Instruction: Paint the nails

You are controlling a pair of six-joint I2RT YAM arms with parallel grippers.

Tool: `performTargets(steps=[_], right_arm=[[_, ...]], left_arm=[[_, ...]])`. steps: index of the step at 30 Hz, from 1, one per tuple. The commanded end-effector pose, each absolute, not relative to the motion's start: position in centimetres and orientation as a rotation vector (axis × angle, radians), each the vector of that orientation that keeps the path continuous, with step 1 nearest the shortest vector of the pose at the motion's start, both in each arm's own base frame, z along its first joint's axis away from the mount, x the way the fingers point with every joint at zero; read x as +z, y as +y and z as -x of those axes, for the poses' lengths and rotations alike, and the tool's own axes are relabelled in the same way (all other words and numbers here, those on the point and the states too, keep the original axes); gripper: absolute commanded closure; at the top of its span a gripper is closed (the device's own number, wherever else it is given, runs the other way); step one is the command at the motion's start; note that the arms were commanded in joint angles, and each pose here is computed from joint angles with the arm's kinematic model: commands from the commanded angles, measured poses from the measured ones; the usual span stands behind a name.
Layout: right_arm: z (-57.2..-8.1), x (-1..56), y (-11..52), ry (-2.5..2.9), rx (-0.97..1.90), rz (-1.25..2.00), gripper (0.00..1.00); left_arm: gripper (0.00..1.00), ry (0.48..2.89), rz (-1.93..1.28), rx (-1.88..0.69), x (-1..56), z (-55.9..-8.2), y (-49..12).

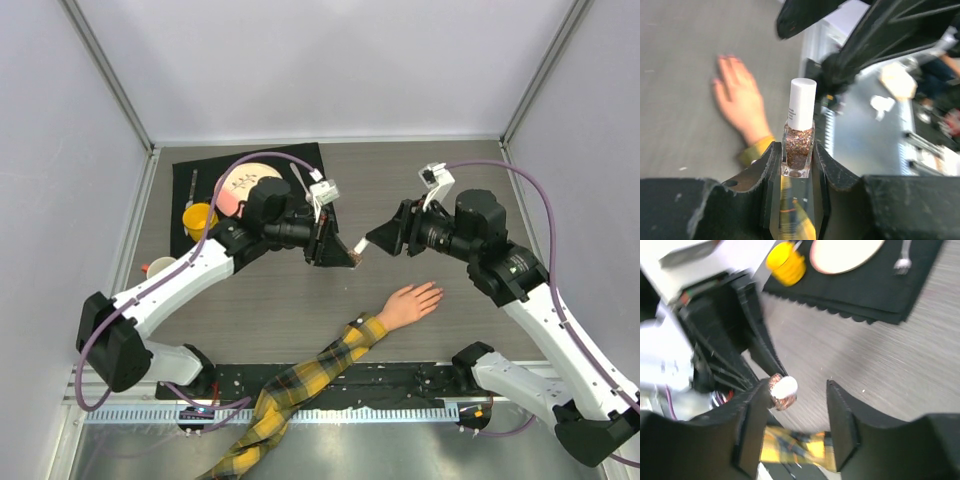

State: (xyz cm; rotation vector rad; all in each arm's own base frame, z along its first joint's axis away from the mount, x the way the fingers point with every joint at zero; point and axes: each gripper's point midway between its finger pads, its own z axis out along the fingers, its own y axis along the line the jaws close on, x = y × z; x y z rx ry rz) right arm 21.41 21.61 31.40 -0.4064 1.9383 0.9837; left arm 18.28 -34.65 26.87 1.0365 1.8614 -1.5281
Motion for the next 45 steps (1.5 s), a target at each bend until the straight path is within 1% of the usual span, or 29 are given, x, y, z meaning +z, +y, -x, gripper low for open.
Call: performTargets(steps=[1, 2, 3, 11, 12, 14, 16, 20, 28, 35, 38, 39, 40, 41, 42, 43, 44, 45], right_arm=[[-24.0, 34.4, 20.4, 1.924, 0.971, 0.056, 0.42], [-24.0, 34.4, 20.8, 1.937, 0.995, 0.046, 0.39], [-24.4, 34.3, 21.0, 1.969, 0.973, 0.022, 0.39], [-25.9, 33.9, 22.5, 2.005, 0.901, -0.058, 0.41], [-25.9, 34.1, 23.0, 1.989, 0.918, -0.055, 0.43], [-26.0, 33.6, 23.9, 1.991, 0.895, -0.055, 0.44], [-26.2, 33.1, 24.7, 1.997, 0.854, -0.036, 0.45], [-25.3, 32.6, 27.0, 2.014, 0.860, 0.041, 0.46], [-25.8, 32.2, 27.6, 1.996, 0.853, -0.003, 0.47], [-25.8, 32.4, 28.5, 1.979, 0.925, -0.044, 0.53], [-25.7, 32.3, 28.7, 1.980, 0.940, -0.040, 0.60], [-25.5, 32.3, 28.8, 1.981, 0.947, -0.030, 0.70], [-25.3, 32.4, 29.0, 1.983, 0.959, -0.016, 0.75], [-25.1, 32.4, 29.1, 1.983, 0.970, 0.000, 0.81], [-24.9, 32.5, 29.2, 1.973, 0.964, 0.050, 0.99], [-24.1, 33.2, 29.6, 1.951, 1.001, 0.132, 0.99], [-23.7, 33.4, 29.7, 1.929, 0.998, 0.210, 0.99], [-22.1, 33.8, 30.4, 1.887, 1.041, 0.386, 0.99]], left_arm=[[1.00, 1.834, -0.929, -1.215, 27.5, -21.5, -33.2], [1.00, 1.840, -0.916, -1.202, 27.5, -21.8, -33.1], [1.00, 1.841, -0.907, -1.195, 27.5, -21.9, -33.1], [1.00, 1.799, -0.816, -1.074, 28.3, -23.4, -32.1], [1.00, 1.797, -0.811, -1.068, 28.2, -23.4, -32.1], [1.00, 1.782, -0.795, -1.050, 28.4, -23.7, -31.8], [1.00, 1.778, -0.796, -1.040, 28.3, -23.8, -31.8], [1.00, 1.776, -0.796, -1.035, 28.3, -23.9, -31.8], [1.00, 1.708, -0.792, -1.025, 29.4, -23.6, -31.3], [1.00, 1.663, -0.788, -1.037, 30.1, -23.2, -31.3], [1.00, 1.654, -0.787, -1.042, 30.2, -23.1, -31.3], [1.00, 1.653, -0.789, -1.042, 30.2, -23.1, -31.3], [1.00, 1.652, -0.788, -1.044, 30.3, -23.1, -31.4], [1.00, 1.648, -0.788, -1.055, 30.5, -22.9, -31.4], [1.00, 1.641, -0.795, -1.070, 30.7, -22.6, -31.5], [1.00, 1.634, -0.807, -1.094, 30.9, -22.3, -31.6], [1.00, 1.599, -0.881, -1.187, 31.7, -20.5, -32.1], [1.00, 1.585, -0.911, -1.259, 32.3, -19.3, -32.3]])
